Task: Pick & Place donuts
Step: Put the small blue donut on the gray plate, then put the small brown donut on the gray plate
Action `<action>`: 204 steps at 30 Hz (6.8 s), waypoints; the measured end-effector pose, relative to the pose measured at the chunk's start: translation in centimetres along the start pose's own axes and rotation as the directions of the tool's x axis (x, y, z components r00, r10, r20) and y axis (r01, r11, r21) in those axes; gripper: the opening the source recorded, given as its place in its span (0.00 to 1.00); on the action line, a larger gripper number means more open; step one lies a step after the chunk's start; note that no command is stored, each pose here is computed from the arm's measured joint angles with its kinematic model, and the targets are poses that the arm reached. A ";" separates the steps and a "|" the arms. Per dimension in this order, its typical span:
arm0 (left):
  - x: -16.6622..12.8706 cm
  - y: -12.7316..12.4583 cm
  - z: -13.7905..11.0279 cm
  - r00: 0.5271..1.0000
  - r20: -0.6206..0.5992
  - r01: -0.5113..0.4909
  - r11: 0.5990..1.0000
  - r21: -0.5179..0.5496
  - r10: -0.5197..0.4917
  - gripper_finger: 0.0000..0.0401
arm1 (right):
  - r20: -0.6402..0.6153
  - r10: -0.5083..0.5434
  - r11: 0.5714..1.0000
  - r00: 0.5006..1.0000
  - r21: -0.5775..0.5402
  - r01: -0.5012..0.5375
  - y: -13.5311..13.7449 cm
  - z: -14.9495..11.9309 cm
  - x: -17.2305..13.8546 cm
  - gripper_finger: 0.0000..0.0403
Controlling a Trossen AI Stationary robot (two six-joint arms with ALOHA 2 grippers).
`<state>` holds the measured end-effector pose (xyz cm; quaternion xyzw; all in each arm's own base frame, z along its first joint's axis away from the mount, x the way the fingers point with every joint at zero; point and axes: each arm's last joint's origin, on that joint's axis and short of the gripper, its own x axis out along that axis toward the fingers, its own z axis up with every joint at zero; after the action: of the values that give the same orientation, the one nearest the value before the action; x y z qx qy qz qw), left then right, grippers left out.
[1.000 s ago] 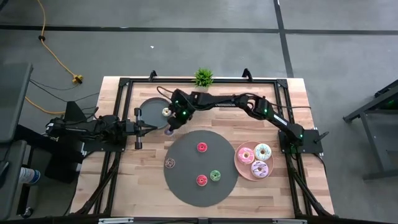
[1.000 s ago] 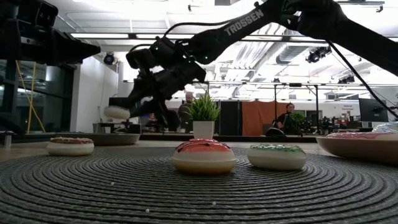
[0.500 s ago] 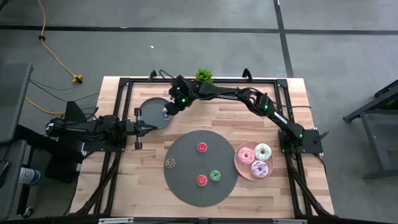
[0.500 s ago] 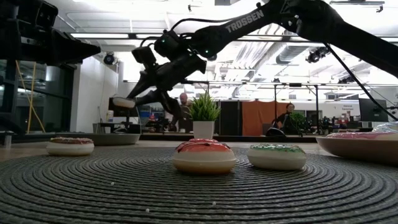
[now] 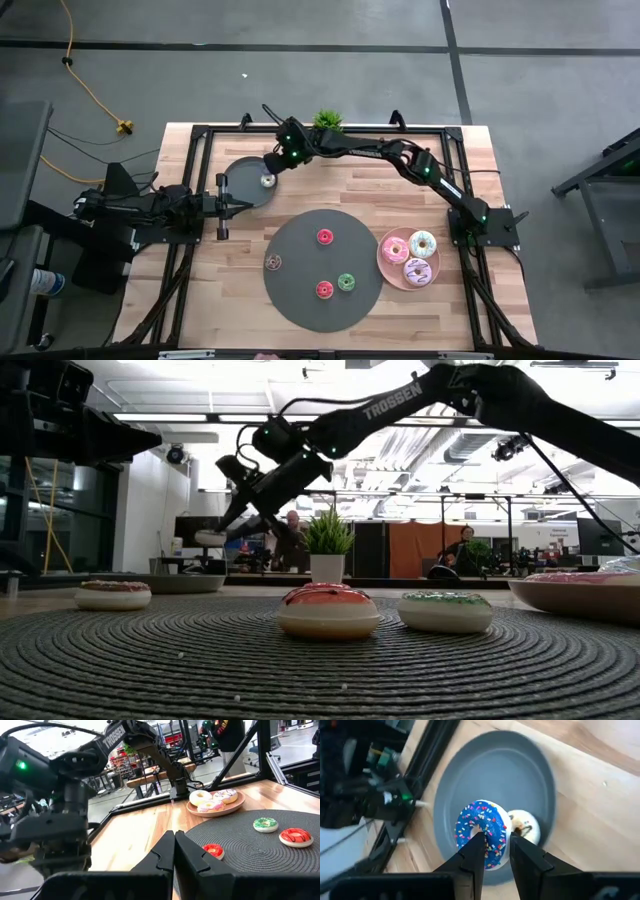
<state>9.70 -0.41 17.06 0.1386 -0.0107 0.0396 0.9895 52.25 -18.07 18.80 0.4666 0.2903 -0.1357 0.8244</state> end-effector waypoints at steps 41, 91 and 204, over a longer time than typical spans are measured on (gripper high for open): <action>0.0 0.0 0.0 1.000 0.000 0.001 1.000 0.000 -0.001 0.00 | 0.121 -0.036 0.966 0.992 0.258 0.004 -1.8 -1.7 4.5 0.19; 0.0 0.0 0.0 1.000 0.000 0.000 1.000 0.000 0.000 0.00 | 0.114 0.035 0.988 0.993 0.147 -0.052 -2.4 -1.8 5.5 0.53; 0.0 0.0 0.0 1.000 0.000 0.000 1.000 0.000 0.000 0.00 | 0.286 0.334 0.801 0.898 -0.588 -0.110 -7.3 -27.5 -33.2 0.00</action>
<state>9.70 -0.41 17.06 0.1385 -0.0109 0.0397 0.9895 12.57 -0.21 23.01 0.2020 0.0959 -0.0323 0.9741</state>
